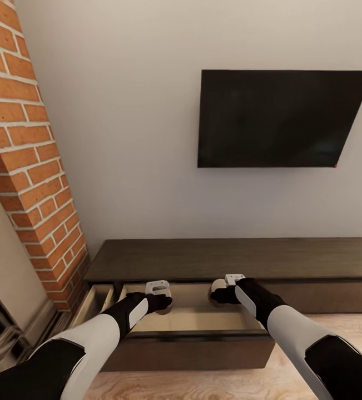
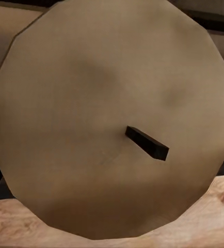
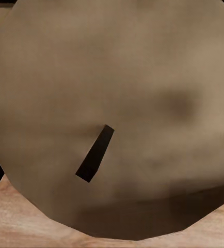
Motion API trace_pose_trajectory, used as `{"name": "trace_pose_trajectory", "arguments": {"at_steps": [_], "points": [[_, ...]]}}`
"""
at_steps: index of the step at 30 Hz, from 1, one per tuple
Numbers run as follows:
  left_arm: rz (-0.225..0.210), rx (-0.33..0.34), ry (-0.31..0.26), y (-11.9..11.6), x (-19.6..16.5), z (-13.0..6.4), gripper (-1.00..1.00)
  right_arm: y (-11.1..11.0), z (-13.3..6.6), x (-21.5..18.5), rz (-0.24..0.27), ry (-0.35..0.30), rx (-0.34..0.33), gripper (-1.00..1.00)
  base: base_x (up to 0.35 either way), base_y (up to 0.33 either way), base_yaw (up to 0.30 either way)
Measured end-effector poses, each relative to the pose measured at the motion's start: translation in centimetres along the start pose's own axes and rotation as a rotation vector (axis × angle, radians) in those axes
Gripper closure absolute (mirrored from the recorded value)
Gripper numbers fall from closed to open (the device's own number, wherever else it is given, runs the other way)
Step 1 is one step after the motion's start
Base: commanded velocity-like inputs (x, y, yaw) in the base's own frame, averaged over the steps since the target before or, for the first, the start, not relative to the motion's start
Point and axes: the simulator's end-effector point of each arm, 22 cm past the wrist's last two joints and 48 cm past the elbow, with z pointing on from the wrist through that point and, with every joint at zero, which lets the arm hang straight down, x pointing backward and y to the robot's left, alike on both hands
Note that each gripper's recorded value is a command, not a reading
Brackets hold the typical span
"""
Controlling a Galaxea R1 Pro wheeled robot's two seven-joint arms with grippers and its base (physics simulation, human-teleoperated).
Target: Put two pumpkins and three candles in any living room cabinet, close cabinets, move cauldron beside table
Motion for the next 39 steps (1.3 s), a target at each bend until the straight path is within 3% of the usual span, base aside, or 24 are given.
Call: {"name": "trace_pose_trajectory", "arguments": {"at_steps": [13,20,28,31,34,39], "points": [[-0.005,-0.002,0.014,0.4,1.1,1.1,1.0,-0.3,1.2,1.1,0.005,0.018,0.0,1.0,0.001,0.0,0.173],[-0.007,-0.003,0.025,0.5,1.6,1.4,1.0,-0.3,1.6,1.6,0.007,0.028,0.0,1.0,0.253,0.0,0.129],[-0.01,-0.004,0.036,0.7,2.2,1.9,1.0,-1.7,2.7,4.7,0.035,0.094,0.024,1.0,0.154,0.0,0.084],[-0.011,-0.004,0.041,0.8,2.4,2.1,1.0,-1.6,2.9,4.8,0.094,0.097,0.006,1.0,0.014,0.0,0.062],[-0.012,-0.004,0.046,0.8,2.7,2.2,1.0,-1.1,3.1,4.7,0.198,0.091,-0.03,1.0,0.004,0.0,-0.024],[-0.014,-0.005,0.054,1.0,3.0,2.5,1.0,-1.0,3.4,4.8,0.242,0.093,-0.043,1.0,0.001,0.0,-0.074]]}}
